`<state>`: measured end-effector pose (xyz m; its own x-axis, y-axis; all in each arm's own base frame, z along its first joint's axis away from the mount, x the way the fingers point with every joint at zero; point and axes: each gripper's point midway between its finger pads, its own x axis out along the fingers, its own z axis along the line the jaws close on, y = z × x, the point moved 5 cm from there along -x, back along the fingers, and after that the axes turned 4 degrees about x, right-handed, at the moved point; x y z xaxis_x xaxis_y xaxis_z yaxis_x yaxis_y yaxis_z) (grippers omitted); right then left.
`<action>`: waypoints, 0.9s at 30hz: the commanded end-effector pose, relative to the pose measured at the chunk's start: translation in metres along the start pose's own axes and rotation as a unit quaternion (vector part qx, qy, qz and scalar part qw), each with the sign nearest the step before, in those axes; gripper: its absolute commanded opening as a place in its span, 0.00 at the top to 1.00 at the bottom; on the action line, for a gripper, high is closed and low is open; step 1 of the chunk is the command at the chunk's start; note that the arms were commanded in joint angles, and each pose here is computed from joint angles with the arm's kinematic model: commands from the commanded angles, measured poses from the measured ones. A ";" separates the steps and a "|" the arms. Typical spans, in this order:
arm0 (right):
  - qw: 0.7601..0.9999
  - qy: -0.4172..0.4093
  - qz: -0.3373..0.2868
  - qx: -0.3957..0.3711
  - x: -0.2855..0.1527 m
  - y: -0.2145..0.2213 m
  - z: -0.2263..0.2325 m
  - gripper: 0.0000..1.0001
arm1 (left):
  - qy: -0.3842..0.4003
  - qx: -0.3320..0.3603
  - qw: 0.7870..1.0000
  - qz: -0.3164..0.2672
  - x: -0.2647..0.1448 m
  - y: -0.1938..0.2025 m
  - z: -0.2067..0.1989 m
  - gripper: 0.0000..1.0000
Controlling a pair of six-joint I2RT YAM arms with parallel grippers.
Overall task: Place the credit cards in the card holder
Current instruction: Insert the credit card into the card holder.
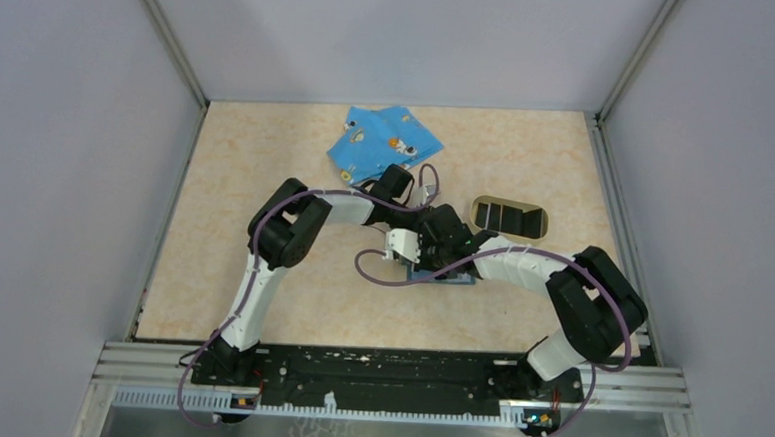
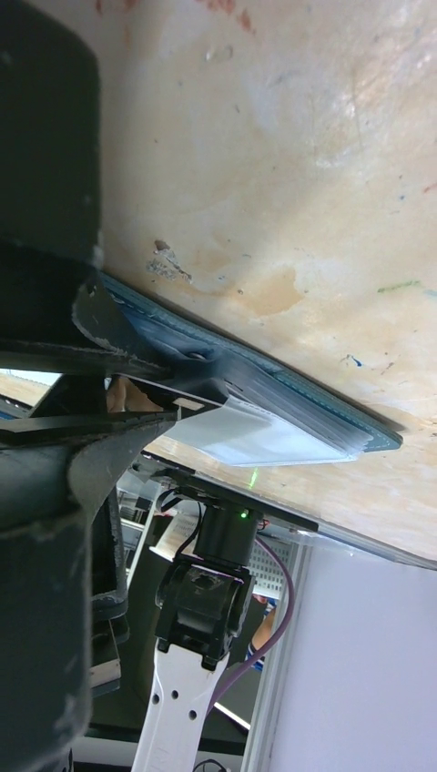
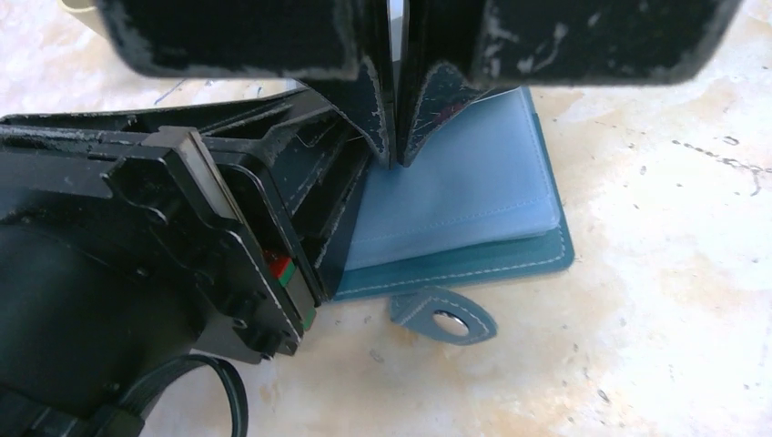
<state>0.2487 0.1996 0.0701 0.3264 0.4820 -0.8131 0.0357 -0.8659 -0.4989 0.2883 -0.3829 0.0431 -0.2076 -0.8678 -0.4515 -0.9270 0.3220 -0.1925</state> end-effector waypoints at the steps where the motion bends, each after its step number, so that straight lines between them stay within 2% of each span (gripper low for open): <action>1: 0.999 0.034 0.017 0.008 -0.004 -0.003 -0.011 0.98 | -0.056 -0.021 0.998 0.010 0.017 0.015 0.036 0.72; 10: 0.998 0.040 0.039 -0.007 -0.011 0.004 -0.012 0.99 | -0.055 -0.020 0.998 0.010 0.017 0.015 0.036 0.66; 27: 0.997 0.019 0.071 0.020 -0.025 0.025 -0.023 1.00 | -0.062 -0.019 0.998 0.004 0.016 0.015 0.037 0.63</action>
<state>0.2511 0.1723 0.0684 0.3244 0.3740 -0.8688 -0.0261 -0.9146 -0.4035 0.2879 -0.3841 0.0454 -0.2171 -0.8708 -0.4410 -0.9252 0.3276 -0.1914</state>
